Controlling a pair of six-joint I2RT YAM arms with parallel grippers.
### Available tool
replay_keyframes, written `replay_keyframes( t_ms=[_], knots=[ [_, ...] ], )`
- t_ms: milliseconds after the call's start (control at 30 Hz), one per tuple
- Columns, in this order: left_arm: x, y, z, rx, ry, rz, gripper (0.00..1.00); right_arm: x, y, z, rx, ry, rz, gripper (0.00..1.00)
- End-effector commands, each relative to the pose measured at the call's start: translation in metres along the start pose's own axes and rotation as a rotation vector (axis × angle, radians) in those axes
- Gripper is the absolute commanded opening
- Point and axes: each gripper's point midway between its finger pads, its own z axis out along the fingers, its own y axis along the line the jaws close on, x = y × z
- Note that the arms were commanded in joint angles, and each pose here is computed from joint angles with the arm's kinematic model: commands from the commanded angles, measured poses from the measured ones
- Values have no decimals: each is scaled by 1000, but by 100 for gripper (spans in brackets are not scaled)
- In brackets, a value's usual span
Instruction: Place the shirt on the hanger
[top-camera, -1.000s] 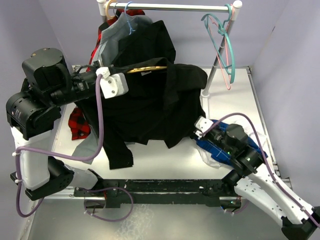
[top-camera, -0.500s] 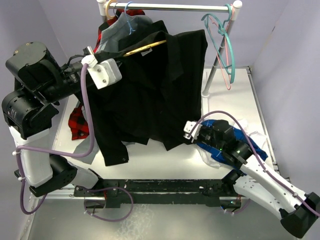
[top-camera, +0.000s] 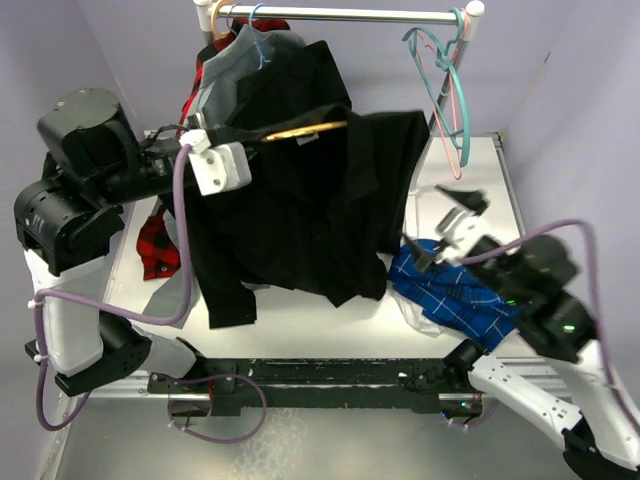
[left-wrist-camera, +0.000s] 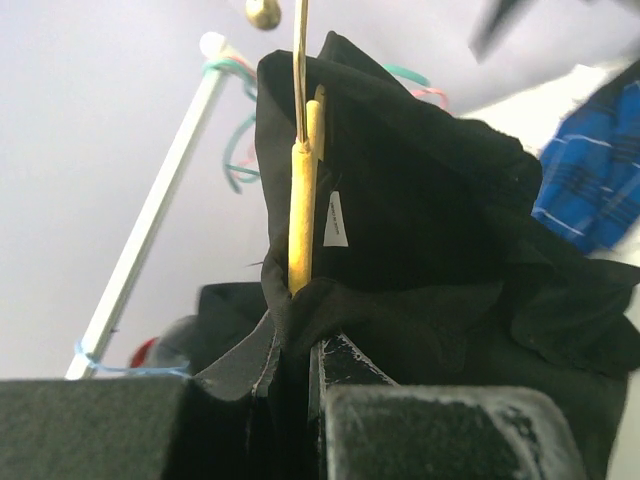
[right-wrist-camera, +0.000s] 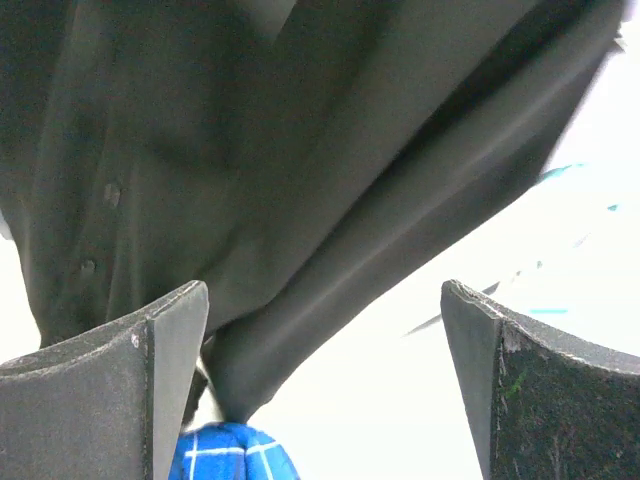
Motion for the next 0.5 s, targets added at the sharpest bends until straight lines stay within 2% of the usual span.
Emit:
replay_keyframes(
  t_ms=[0,67,233,367,467],
  knots=[
    [4,-26,4,112,-32,14,0,-49,-26,-7,-54,92,154,100],
    [10,-35,5,144,-21,3,0,-53,-33,-3,-81,146,119,100],
    [23,-47,6,178,7,-18,0,-83,-36,-1,-137,16,-22,100],
    [26,-50,7,189,15,-25,0,-65,-20,22,-255,86,-78,100],
    [27,-54,8,210,13,-33,0,-53,-14,42,-278,97,-113,100]
  ],
)
